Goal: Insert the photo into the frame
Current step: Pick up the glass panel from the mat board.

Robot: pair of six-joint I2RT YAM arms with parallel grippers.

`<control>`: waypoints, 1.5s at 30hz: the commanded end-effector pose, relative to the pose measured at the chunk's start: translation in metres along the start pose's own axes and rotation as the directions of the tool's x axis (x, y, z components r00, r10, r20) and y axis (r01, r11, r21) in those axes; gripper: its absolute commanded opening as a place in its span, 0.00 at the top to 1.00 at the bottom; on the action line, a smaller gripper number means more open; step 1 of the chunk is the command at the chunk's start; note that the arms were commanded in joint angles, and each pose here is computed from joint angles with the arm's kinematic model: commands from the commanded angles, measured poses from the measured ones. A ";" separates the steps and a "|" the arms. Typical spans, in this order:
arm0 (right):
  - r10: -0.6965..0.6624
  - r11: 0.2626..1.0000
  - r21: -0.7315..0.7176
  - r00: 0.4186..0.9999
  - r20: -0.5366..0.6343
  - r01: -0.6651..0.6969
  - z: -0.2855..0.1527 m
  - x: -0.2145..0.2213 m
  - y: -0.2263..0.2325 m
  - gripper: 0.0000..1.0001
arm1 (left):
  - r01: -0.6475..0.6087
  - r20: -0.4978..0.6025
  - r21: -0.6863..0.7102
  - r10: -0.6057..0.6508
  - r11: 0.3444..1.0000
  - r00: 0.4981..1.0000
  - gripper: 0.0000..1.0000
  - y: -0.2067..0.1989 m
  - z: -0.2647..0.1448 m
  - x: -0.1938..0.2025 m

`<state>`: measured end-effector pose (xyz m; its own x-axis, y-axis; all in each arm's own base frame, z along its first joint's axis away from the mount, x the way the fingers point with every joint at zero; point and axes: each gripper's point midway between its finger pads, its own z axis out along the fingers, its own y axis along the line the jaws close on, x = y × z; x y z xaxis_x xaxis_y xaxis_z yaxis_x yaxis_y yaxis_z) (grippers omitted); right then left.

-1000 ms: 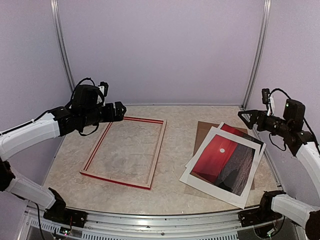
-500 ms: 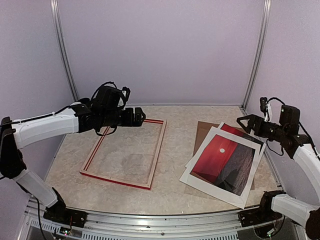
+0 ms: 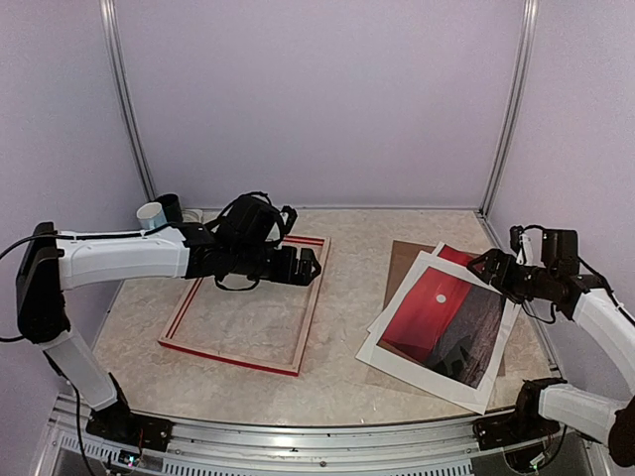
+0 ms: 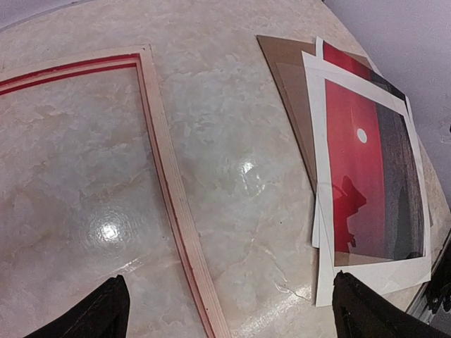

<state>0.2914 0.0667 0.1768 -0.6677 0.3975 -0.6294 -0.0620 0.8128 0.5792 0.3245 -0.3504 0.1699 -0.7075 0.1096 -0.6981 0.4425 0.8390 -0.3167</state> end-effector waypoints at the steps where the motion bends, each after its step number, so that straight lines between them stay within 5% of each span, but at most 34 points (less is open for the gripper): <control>1: 0.049 0.995 0.080 0.997 0.061 -0.053 -0.010 -0.004 -0.010 0.01 | 0.007 -0.016 0.059 -0.006 0.998 1.000 0.01 -0.022 -0.001 -0.003; 8: -0.056 0.997 0.059 0.992 0.117 0.049 -0.023 -0.009 -0.001 0.01 | 0.024 -0.040 0.059 -0.021 0.998 0.999 0.01 -0.022 0.014 0.006; 15: 0.025 0.993 0.115 0.999 -0.031 -0.022 -0.004 0.012 -0.019 0.01 | 0.074 -0.072 0.163 -0.063 0.984 0.995 0.01 -0.039 0.030 0.014; 26: 0.129 0.971 0.210 0.989 -0.073 -0.112 -0.004 0.027 -0.038 0.01 | 0.106 -0.237 0.281 -0.037 0.954 0.971 0.01 -0.063 0.068 0.053; 45: 0.288 0.840 0.461 0.955 0.066 -0.286 -0.021 0.040 -0.089 0.01 | 0.151 -0.369 0.339 -0.016 0.929 0.929 0.01 -0.105 0.058 0.104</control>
<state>0.2642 0.0122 0.1206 -0.6348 0.6097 -0.4747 0.4042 0.7856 0.4685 0.2526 -0.4530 0.0967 -0.8458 0.2780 -0.4553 0.5186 0.6282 -0.5800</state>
